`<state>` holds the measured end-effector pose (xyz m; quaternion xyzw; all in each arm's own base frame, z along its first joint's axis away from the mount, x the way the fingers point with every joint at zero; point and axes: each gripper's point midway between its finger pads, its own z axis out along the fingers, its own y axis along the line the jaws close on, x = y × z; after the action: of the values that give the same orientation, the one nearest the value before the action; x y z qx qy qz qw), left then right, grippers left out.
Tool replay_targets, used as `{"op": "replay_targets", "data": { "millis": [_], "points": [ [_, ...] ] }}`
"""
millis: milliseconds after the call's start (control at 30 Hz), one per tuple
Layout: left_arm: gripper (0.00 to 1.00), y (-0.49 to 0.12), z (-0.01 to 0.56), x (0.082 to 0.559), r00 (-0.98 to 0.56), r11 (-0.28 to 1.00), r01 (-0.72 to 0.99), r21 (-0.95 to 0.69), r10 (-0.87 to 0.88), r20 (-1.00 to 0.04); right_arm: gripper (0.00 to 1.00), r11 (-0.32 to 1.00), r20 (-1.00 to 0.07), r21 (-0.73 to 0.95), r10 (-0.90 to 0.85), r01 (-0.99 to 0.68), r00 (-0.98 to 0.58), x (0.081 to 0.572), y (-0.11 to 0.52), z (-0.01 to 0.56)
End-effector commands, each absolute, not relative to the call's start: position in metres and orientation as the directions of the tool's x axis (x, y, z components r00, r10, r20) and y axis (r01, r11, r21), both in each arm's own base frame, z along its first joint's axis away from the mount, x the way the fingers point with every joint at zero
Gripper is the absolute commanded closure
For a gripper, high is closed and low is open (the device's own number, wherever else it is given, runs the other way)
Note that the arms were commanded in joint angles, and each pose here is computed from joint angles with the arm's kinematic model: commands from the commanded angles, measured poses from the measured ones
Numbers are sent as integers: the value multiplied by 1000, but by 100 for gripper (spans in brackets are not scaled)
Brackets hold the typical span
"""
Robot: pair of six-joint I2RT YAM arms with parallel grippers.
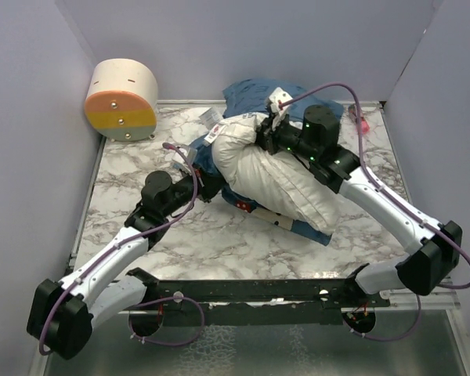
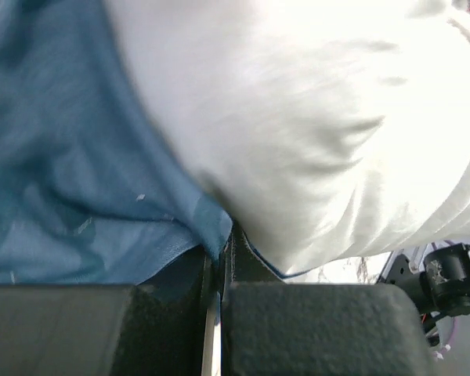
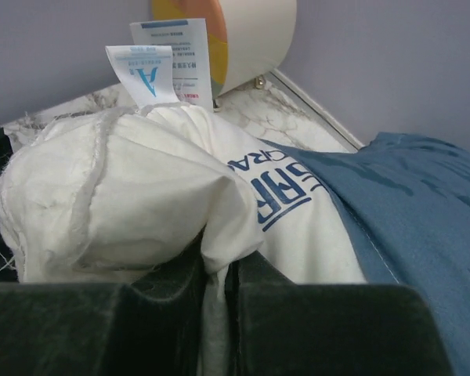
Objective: Put the pillow into the pillowcase
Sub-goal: Stuff the pillow into the pillowcase.
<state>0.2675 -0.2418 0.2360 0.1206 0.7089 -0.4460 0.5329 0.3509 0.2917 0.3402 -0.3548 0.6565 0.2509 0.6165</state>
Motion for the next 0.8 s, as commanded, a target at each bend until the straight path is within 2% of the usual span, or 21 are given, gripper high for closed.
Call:
{"op": "replay_targets", "data": {
  "millis": [0, 100, 200, 300, 433, 533, 700, 767],
  "points": [
    [100, -241, 303, 239, -342, 510, 740, -438, -276, -899, 99, 691, -832, -136, -469, -710, -297, 374, 276, 195],
    [100, -241, 317, 230, -361, 493, 749, -443, -257, -897, 99, 751, -747, -193, -530, -632, -401, 391, 260, 154],
    [100, -232, 329, 217, -361, 498, 745, -444, -259, -896, 99, 807, -694, -323, -557, -495, -456, 414, 225, 134],
    [100, -219, 333, 201, -374, 517, 723, -458, -264, -889, 99, 871, -720, -337, -484, -358, -498, 433, 179, 141],
    [100, -204, 326, 179, -410, 527, 688, -499, -285, -866, 99, 890, -749, -351, -454, -293, -482, 442, 153, 158],
    [100, -204, 332, 169, -429, 480, 690, -542, -332, -840, 99, 887, -767, -323, -449, -329, -458, 441, 162, 161],
    [100, -214, 327, 177, -450, 445, 691, -569, -352, -821, 99, 834, -812, -180, -425, -522, -400, 417, 209, 157],
    [100, -219, 330, 177, -459, 406, 700, -587, -374, -806, 99, 829, -816, -199, -436, -523, -380, 410, 214, 155]
  ]
}}
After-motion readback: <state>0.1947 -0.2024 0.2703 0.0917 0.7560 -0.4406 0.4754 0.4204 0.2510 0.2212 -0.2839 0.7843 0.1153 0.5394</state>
